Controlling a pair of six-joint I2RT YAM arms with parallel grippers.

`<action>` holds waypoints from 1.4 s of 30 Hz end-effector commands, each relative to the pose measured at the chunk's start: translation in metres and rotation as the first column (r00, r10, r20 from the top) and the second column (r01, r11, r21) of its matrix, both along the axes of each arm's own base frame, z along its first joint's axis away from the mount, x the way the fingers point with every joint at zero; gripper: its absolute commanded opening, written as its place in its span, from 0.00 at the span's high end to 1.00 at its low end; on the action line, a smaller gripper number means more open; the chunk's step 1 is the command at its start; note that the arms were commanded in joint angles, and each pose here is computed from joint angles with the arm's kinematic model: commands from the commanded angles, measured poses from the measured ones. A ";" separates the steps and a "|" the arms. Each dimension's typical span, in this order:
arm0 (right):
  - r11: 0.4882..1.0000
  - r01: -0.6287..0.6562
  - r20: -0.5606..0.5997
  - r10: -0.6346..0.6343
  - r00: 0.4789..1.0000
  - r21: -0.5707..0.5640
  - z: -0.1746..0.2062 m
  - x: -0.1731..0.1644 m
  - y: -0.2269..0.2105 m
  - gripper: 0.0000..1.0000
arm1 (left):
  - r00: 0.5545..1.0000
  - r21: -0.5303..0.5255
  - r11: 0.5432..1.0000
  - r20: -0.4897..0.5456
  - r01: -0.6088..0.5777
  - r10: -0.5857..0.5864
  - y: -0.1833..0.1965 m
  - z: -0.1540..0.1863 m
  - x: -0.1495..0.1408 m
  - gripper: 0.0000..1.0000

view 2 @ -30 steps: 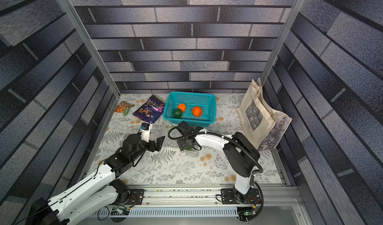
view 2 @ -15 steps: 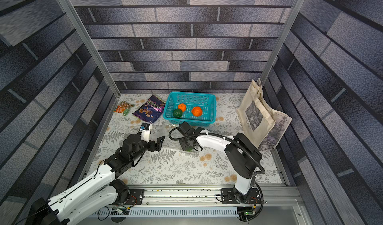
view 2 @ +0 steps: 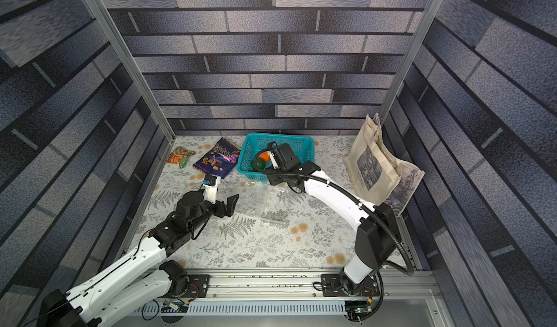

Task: Take oranges out of containers
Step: Place the orange in the basket, then reset both arms

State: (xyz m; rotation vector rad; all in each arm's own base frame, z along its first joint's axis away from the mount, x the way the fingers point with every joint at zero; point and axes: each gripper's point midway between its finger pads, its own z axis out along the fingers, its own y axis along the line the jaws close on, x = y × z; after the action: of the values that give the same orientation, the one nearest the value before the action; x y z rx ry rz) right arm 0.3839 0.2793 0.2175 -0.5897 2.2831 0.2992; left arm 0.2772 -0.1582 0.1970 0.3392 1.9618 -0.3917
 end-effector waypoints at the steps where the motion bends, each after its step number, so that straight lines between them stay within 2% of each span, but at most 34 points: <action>1: 0.999 -0.038 0.025 0.039 0.999 -0.032 -0.012 0.051 0.004 0.49 | 0.999 0.044 0.998 0.022 -0.038 0.037 0.010 0.014 0.006 0.00; 5: 1.000 -0.021 0.044 0.021 0.999 -0.003 -0.004 0.106 0.006 0.49 | 0.992 0.067 0.990 0.019 -0.122 0.121 0.029 0.019 0.011 0.00; 6: 1.000 -0.022 0.013 0.023 1.000 -0.011 -0.021 0.116 0.008 0.46 | 0.986 0.087 0.983 -0.008 -0.163 0.165 0.040 0.014 0.011 0.00; 7: 1.000 -0.028 -0.002 0.028 1.000 -0.010 -0.026 0.121 0.009 0.38 | 0.978 0.091 0.975 -0.016 -0.204 0.207 0.048 0.014 0.013 0.00; 9: 0.999 -0.049 -0.022 0.049 0.999 -0.008 -0.036 0.125 0.013 0.15 | 0.947 0.093 0.945 -0.044 -0.312 0.317 0.074 0.011 0.017 0.00; 11: 0.998 -0.063 -0.037 0.063 0.997 -0.007 -0.043 0.123 0.014 0.01 | 0.915 0.068 0.916 -0.065 -0.394 0.398 0.095 0.009 0.019 0.00; 14: 0.998 -0.057 -0.014 0.057 0.998 -0.001 -0.038 0.109 0.005 0.00 | 0.877 0.027 0.880 -0.076 -0.474 0.475 0.120 0.009 0.020 0.00; 16: 0.999 -0.039 0.030 0.038 0.999 0.022 -0.019 0.089 -0.010 0.00 | 0.858 0.031 0.862 -0.082 -0.506 0.506 0.132 0.006 0.020 0.00; 19: 0.998 -0.006 0.085 0.001 0.996 0.059 -0.006 0.045 -0.039 0.00 | 0.804 0.127 0.803 -0.052 -0.583 0.592 0.158 -0.004 0.016 0.00; 20: 0.997 0.008 0.109 -0.016 0.994 0.075 -0.004 0.028 -0.050 0.00 | 0.774 0.144 0.769 -0.031 -0.623 0.633 0.168 -0.006 0.015 0.00; 22: 0.994 0.073 0.132 -0.083 0.988 0.083 -0.022 -0.003 -0.082 0.00 | 0.747 0.110 0.743 -0.001 -0.661 0.665 0.179 -0.010 0.015 0.00; 23: 0.990 0.119 0.152 -0.130 0.980 0.081 -0.035 -0.017 -0.100 0.00 | 0.722 0.077 0.718 0.046 -0.692 0.691 0.186 -0.009 0.017 0.00; 25: 0.966 0.241 0.209 -0.256 0.944 0.091 -0.047 -0.032 -0.141 0.00 | 0.690 0.036 0.693 0.142 -0.720 0.710 0.196 -0.013 0.020 0.00; 27: 0.916 0.390 0.249 -0.402 0.881 0.097 -0.058 -0.040 -0.188 0.00 | 0.651 -0.013 0.669 0.218 -0.743 0.727 0.209 -0.023 0.022 0.00; 29: 0.871 0.482 0.286 -0.489 0.824 0.099 -0.068 -0.041 -0.221 0.00 | 0.637 -0.037 0.656 0.209 -0.753 0.742 0.221 -0.040 0.025 0.00; 30: 0.849 0.518 0.311 -0.523 0.794 0.105 -0.070 -0.037 -0.234 0.00 | 0.633 -0.033 0.649 0.192 -0.760 0.750 0.228 -0.050 0.028 0.00; 33: 0.826 0.557 0.391 -0.542 0.744 0.085 -0.066 -0.025 -0.252 0.00 | 0.637 -0.062 0.657 0.195 -0.751 0.746 0.235 -0.065 0.042 0.00; 35: 0.816 0.571 0.380 -0.558 0.738 0.089 -0.079 -0.012 -0.260 0.00 | 0.651 -0.090 0.680 0.224 -0.727 0.725 0.234 -0.064 0.059 0.00; 37: 0.806 0.590 0.388 -0.562 0.731 0.056 -0.102 -0.002 -0.268 0.00 | 0.677 -0.082 0.692 0.152 -0.717 0.720 0.236 -0.085 0.081 0.00; 38: 0.796 0.602 0.407 -0.569 0.715 0.055 -0.105 0.007 -0.273 0.00 | 0.730 -0.058 0.748 0.178 -0.661 0.659 0.225 -0.089 0.096 0.00; 39: 0.802 0.595 0.389 -0.565 0.728 0.051 -0.108 0.012 -0.275 0.00 | 0.752 0.002 0.763 0.177 -0.646 0.635 0.215 -0.097 0.106 0.00; 40: 0.797 0.598 0.334 -0.590 0.735 0.090 -0.121 0.016 -0.283 0.00 | 0.749 0.058 0.752 0.158 -0.657 0.643 0.213 -0.101 0.112 0.00; 41: 0.800 0.578 0.348 -0.594 0.725 0.160 -0.120 0.013 -0.285 0.00 | 0.757 0.082 0.753 0.087 -0.653 0.648 0.214 -0.106 0.114 0.00; 42: 0.794 0.585 0.338 -0.604 0.722 0.168 -0.123 0.006 -0.289 0.00 | 0.757 0.071 0.754 0.088 -0.653 0.648 0.215 -0.104 0.116 0.00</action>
State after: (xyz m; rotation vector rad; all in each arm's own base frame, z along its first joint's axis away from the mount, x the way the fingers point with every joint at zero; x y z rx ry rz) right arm 0.3805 -0.0020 0.0680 0.0864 2.1076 -0.1625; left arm 0.3708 0.0650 0.0595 -0.3559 1.9774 0.2046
